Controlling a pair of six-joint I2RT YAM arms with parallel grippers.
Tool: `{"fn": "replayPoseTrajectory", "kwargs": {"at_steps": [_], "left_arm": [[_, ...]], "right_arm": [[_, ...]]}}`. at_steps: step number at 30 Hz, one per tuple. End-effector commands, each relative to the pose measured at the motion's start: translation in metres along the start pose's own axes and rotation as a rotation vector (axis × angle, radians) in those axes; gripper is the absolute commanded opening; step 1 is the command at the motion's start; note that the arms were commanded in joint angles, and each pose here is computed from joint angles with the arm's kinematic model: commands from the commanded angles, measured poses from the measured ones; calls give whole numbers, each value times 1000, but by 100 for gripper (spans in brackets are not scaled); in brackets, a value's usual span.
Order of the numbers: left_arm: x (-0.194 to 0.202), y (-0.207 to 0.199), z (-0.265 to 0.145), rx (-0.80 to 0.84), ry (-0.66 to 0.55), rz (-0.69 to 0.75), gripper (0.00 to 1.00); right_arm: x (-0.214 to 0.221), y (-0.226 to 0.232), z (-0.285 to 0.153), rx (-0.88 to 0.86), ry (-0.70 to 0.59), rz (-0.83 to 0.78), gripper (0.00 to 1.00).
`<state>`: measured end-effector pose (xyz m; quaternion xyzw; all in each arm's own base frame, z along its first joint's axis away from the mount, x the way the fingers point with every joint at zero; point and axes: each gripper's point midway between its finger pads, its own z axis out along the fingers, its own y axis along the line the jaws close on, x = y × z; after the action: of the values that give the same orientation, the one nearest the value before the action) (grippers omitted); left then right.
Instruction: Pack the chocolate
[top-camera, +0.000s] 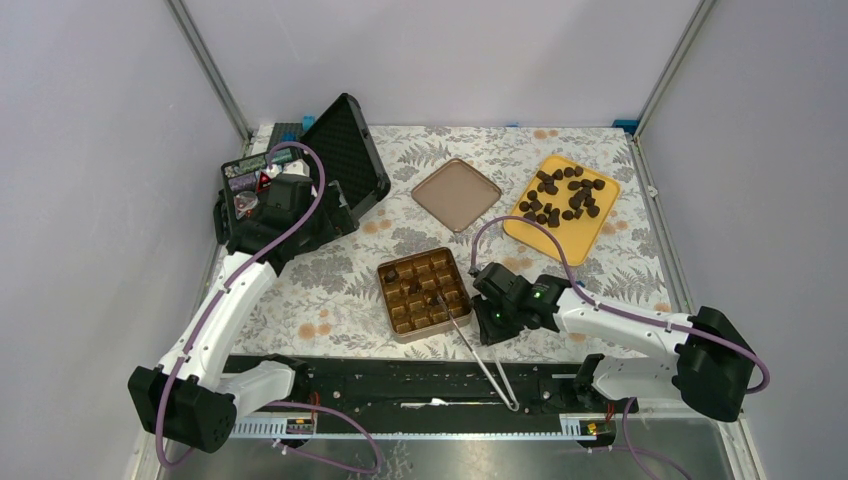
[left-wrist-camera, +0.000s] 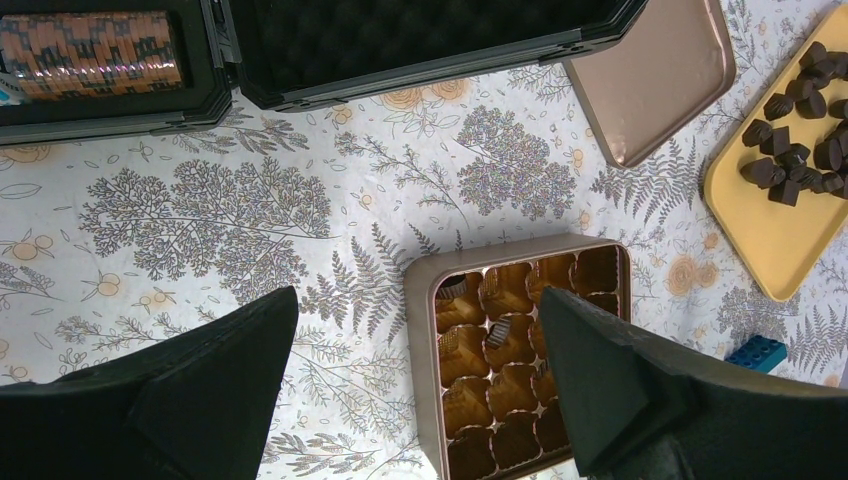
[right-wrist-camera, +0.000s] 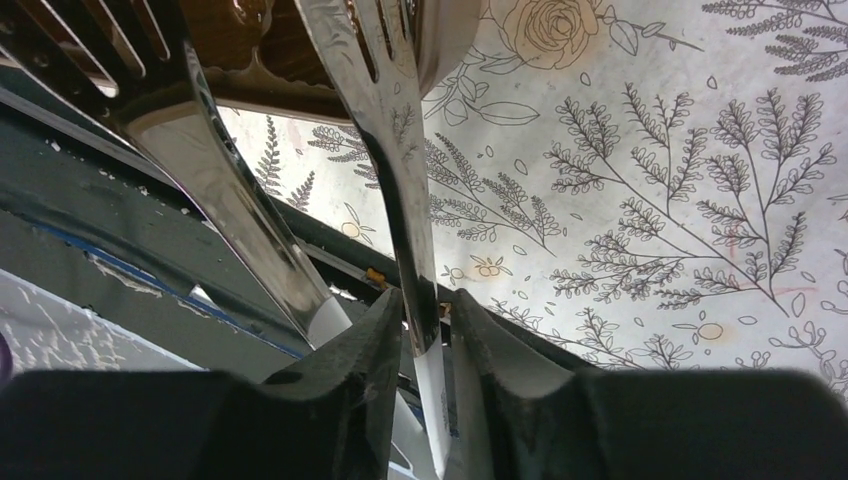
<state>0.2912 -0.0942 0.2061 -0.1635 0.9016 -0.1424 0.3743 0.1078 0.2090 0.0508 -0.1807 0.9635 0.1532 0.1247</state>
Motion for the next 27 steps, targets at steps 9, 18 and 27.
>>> {"fn": "replayPoseTrajectory", "kwargs": {"at_steps": [9,18,27], "left_arm": [[-10,-8,2,39,-42,-16,99],[-10,-8,-1,43,-48,-12,99],[-9,-8,-4,51,-51,-14,99]], "right_arm": [[-46,-1,-55,92,-162,-50,0],[-76,-66,-61,329,-200,81,0],[-91,-103,-27,463,-195,115,1]]}}
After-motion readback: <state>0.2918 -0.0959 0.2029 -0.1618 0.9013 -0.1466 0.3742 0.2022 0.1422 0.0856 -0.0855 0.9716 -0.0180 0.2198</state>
